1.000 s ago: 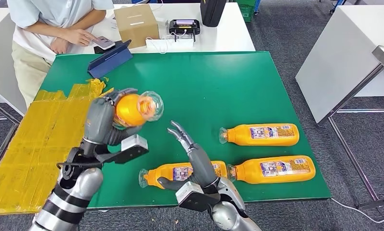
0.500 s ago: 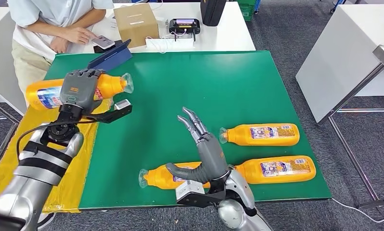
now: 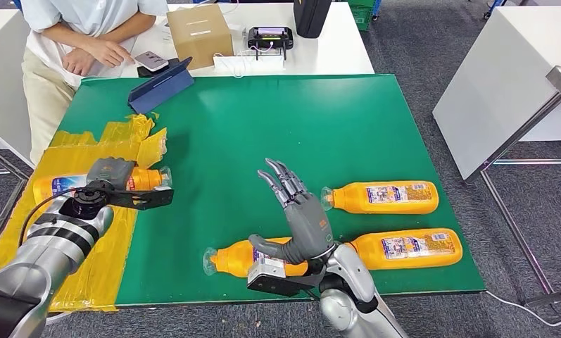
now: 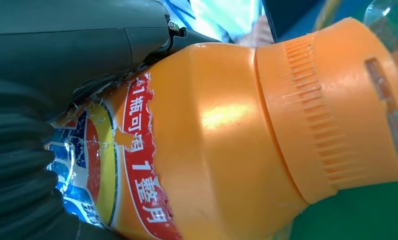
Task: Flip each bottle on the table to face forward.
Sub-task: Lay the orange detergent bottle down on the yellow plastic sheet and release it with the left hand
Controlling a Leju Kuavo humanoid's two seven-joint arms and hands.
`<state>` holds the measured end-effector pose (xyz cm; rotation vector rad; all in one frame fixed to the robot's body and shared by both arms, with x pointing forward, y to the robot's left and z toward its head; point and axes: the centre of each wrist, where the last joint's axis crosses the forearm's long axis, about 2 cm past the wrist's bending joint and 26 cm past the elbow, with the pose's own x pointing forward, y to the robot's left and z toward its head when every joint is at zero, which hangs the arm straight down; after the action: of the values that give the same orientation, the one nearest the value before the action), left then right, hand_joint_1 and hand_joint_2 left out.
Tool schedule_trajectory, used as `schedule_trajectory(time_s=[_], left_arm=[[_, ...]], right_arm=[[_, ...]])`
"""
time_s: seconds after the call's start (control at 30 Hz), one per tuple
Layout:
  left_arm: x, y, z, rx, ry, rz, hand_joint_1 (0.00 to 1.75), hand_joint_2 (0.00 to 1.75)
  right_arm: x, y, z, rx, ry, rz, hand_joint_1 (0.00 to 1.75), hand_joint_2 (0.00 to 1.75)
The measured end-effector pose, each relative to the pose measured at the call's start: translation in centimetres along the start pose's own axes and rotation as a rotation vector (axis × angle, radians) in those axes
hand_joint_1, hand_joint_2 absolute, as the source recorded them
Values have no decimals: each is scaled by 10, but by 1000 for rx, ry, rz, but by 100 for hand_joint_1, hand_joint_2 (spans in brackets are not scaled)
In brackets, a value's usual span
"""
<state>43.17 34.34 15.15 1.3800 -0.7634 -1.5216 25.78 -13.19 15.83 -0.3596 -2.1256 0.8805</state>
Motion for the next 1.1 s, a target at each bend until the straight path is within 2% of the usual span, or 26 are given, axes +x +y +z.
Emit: schedule_trajectory(time_s=[0.3, 0.43, 0.7, 0.97, 1.1], left_arm=[[2, -17, 2, -96, -68, 60, 175, 175], [4, -19, 3, -98, -76, 71, 0, 175], [16, -25, 8, -28, -23, 82, 0, 175], [19, -27, 10, -13, 4, 80, 0, 175], [21, -30, 13, 82, 16, 139, 0, 175]], right_arm=[[-11, 5, 1, 29, 41, 11, 0, 175], [-14, 7, 2, 38, 55, 20, 0, 175], [-21, 8, 0, 101, 105, 131, 0, 175], [-27, 11, 1, 157, 135, 194, 0, 175], [-30, 15, 3, 223, 143, 231, 0, 175]])
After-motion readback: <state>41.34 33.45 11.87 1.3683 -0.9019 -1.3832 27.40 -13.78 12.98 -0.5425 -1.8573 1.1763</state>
